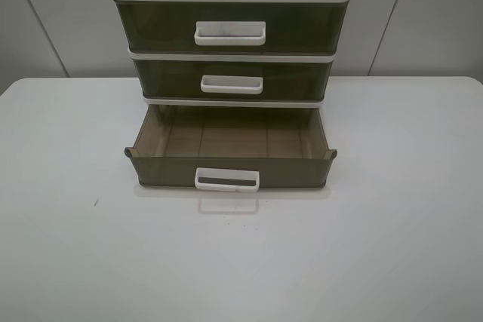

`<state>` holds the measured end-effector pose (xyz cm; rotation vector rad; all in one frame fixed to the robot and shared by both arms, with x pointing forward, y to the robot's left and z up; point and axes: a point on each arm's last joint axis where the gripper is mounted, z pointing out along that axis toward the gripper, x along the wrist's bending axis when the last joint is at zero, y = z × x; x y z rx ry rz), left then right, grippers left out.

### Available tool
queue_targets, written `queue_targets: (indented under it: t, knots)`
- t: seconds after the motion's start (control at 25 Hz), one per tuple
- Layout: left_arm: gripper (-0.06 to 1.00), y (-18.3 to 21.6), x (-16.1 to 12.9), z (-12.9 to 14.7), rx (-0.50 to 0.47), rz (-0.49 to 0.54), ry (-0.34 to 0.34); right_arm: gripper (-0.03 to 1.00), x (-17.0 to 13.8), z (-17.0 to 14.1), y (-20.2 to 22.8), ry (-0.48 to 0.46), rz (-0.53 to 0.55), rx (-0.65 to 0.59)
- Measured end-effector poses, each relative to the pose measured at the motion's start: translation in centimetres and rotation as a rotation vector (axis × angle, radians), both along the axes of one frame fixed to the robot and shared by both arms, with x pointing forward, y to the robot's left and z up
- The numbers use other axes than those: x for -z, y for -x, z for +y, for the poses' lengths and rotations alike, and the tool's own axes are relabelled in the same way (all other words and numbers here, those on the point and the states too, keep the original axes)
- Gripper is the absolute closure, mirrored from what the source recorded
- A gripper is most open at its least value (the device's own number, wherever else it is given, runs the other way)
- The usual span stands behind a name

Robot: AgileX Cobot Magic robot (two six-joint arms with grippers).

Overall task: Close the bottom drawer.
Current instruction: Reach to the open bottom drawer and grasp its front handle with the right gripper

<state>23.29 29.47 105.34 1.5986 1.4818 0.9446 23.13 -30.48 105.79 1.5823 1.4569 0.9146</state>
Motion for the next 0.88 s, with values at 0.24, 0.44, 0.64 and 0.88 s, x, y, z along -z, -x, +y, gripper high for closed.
queue_targets:
  t: [0.24, 0.44, 0.64, 0.88]
  knots:
    - [0.23, 0.00, 0.00, 0.00, 0.000, 0.000, 0.000, 0.15, 0.00, 0.00, 0.00, 0.000, 0.000, 0.000]
    - [0.23, 0.00, 0.00, 0.00, 0.000, 0.000, 0.000, 0.15, 0.00, 0.00, 0.00, 0.000, 0.000, 0.000]
    - [0.23, 0.00, 0.00, 0.00, 0.000, 0.000, 0.000, 0.15, 0.00, 0.00, 0.00, 0.000, 0.000, 0.000]
    - [0.23, 0.00, 0.00, 0.00, 0.000, 0.000, 0.000, 0.15, 0.00, 0.00, 0.00, 0.000, 0.000, 0.000]
